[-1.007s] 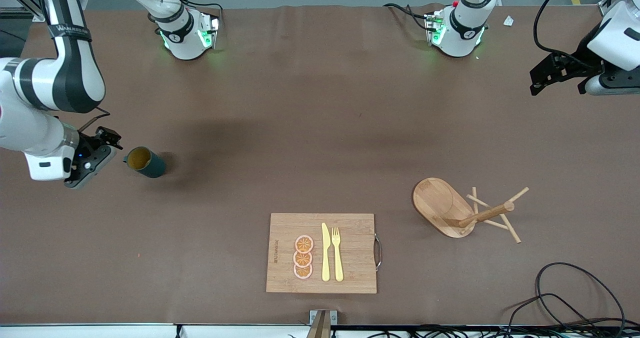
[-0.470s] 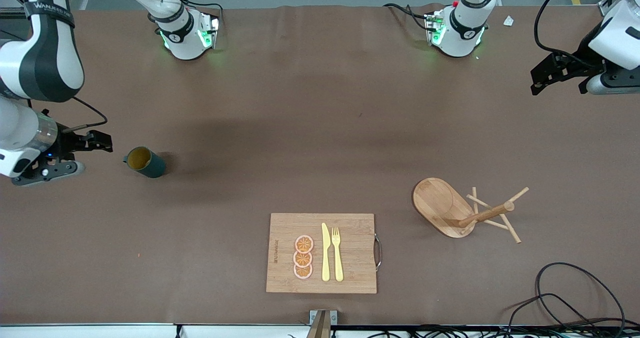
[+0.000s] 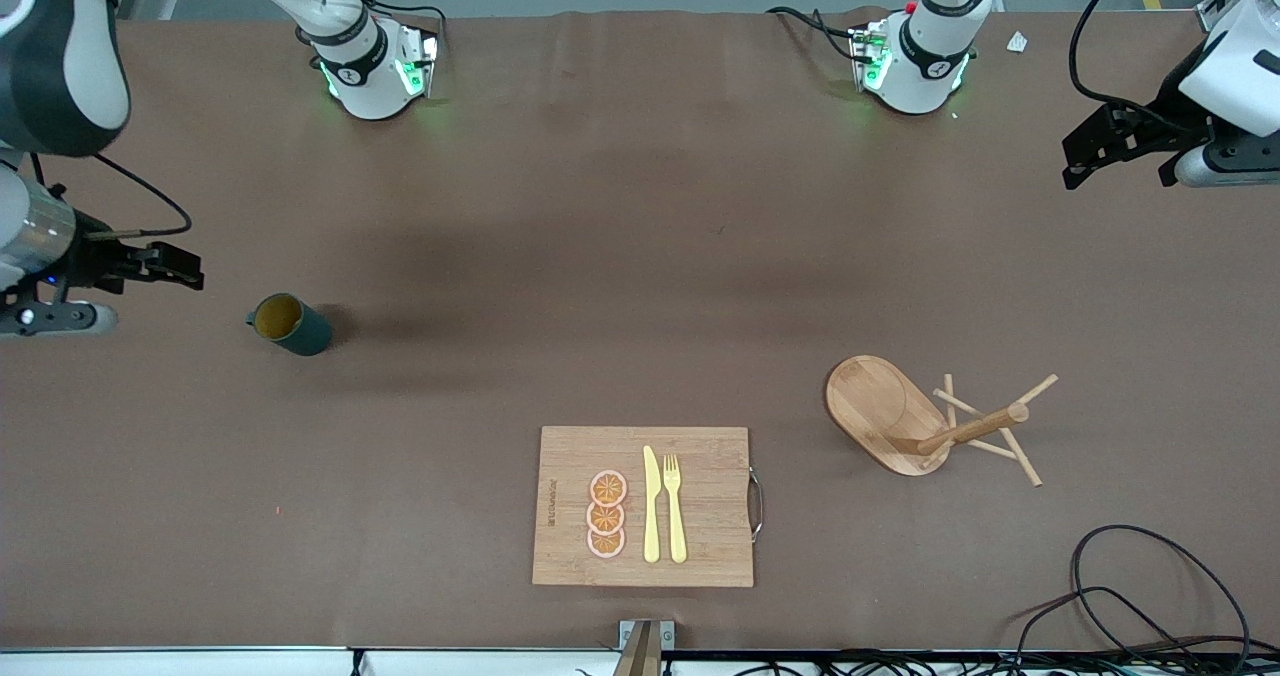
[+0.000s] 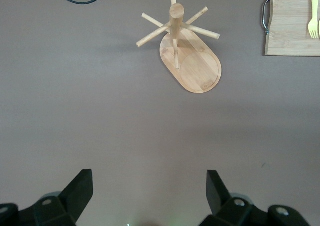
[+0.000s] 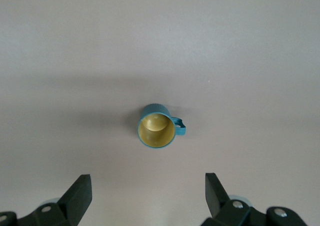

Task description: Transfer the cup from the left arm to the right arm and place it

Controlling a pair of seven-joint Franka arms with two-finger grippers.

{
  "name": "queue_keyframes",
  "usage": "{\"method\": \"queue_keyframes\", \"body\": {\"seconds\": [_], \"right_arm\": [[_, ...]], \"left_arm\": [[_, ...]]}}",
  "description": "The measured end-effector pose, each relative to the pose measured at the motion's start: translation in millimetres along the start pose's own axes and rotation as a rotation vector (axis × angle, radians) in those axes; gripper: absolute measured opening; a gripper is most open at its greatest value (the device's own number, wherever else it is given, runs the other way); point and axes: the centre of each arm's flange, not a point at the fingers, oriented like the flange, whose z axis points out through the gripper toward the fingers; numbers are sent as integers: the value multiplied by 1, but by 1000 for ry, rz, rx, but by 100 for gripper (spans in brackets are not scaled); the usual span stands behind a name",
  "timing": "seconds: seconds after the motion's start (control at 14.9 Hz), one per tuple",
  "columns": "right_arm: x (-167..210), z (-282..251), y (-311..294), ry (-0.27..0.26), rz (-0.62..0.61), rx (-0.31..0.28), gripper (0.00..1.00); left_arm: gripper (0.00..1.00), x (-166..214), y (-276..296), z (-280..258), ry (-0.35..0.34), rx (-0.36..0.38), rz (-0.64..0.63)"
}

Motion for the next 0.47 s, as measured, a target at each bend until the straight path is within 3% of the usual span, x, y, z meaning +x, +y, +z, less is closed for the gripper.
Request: {"method": "queue_keyframes", "body": {"seconds": [0.2,0.47], "right_arm": [[-20,-27,2,15,40,39,100],[-36,-40,8,-18,130,55,100]], "left_arm": [[100,0,0,0,0,0,15],[100,-1,1,0,-4,1,50]]}}
